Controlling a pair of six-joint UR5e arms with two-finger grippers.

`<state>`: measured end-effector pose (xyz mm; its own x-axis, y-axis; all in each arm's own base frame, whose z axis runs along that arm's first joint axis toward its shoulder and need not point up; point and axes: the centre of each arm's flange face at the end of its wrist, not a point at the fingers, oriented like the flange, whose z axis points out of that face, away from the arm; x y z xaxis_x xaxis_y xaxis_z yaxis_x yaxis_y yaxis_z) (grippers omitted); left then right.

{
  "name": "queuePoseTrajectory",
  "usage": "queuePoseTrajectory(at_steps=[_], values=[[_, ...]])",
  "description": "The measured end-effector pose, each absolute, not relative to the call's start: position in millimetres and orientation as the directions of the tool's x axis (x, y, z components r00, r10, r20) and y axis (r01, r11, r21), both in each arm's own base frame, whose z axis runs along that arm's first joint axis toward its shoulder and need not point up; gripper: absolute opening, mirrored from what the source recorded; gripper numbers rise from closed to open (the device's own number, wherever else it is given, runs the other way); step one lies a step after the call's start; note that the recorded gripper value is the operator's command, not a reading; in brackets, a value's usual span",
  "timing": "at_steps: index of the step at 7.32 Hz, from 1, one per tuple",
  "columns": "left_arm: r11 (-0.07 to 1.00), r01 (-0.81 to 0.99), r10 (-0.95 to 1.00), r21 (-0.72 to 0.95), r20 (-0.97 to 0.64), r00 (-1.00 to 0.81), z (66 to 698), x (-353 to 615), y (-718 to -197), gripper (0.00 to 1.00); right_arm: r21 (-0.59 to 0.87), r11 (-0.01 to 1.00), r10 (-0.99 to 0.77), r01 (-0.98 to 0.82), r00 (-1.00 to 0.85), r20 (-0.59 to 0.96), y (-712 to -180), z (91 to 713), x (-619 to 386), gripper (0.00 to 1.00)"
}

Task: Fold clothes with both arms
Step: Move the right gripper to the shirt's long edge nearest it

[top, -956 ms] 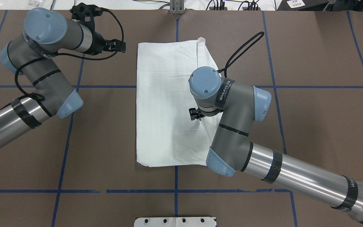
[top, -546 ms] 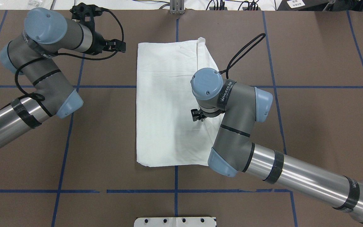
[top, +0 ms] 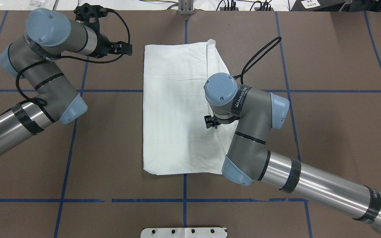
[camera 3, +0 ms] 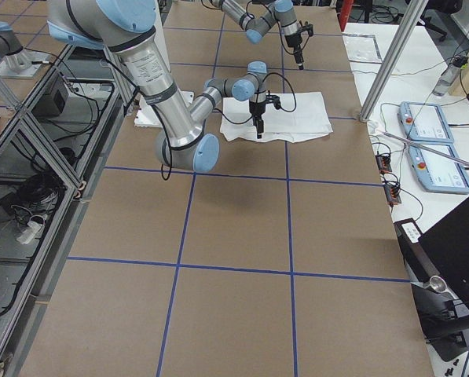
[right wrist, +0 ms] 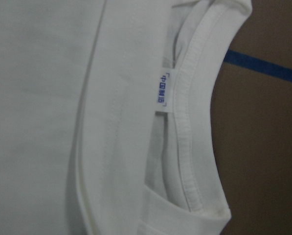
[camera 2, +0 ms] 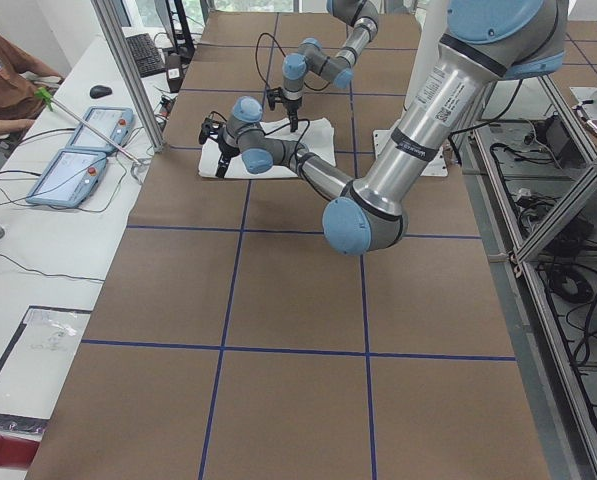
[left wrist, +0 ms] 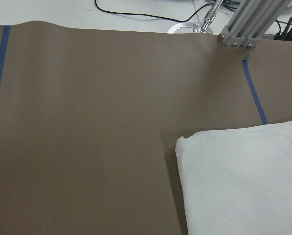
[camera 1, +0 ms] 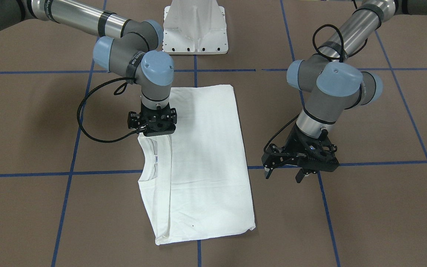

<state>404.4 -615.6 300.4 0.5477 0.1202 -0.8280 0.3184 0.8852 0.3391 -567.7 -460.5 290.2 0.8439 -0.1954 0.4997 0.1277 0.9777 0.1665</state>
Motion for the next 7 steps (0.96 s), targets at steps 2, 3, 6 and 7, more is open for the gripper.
queuePoseTrajectory(at_steps=[2,3,6,7], values=[[0.885,0.32,0.12,0.339,-0.829,0.546,299.4,404.6,-615.7,1.0,0.143,0.981,-0.187,0.132,0.838,0.513,-465.2,298.2,-555.9,1.0],[0.885,0.32,0.119,0.338,-0.83,0.546,299.1,404.8,-615.8,1.0,0.133,0.982,-0.181,0.131,0.837,0.516,-465.9,309.0,-542.7,1.0],[0.885,0.322,0.119,0.337,-0.831,0.543,297.9,405.0,-615.7,1.0,0.142,0.981,-0.189,0.134,0.833,0.521,-458.9,332.9,-496.1,1.0],[0.885,0.321,0.12,0.338,-0.83,0.544,298.5,405.0,-615.6,1.0,0.15,0.98,-0.19,0.129,0.827,0.53,-458.8,329.0,-487.8,1.0]])
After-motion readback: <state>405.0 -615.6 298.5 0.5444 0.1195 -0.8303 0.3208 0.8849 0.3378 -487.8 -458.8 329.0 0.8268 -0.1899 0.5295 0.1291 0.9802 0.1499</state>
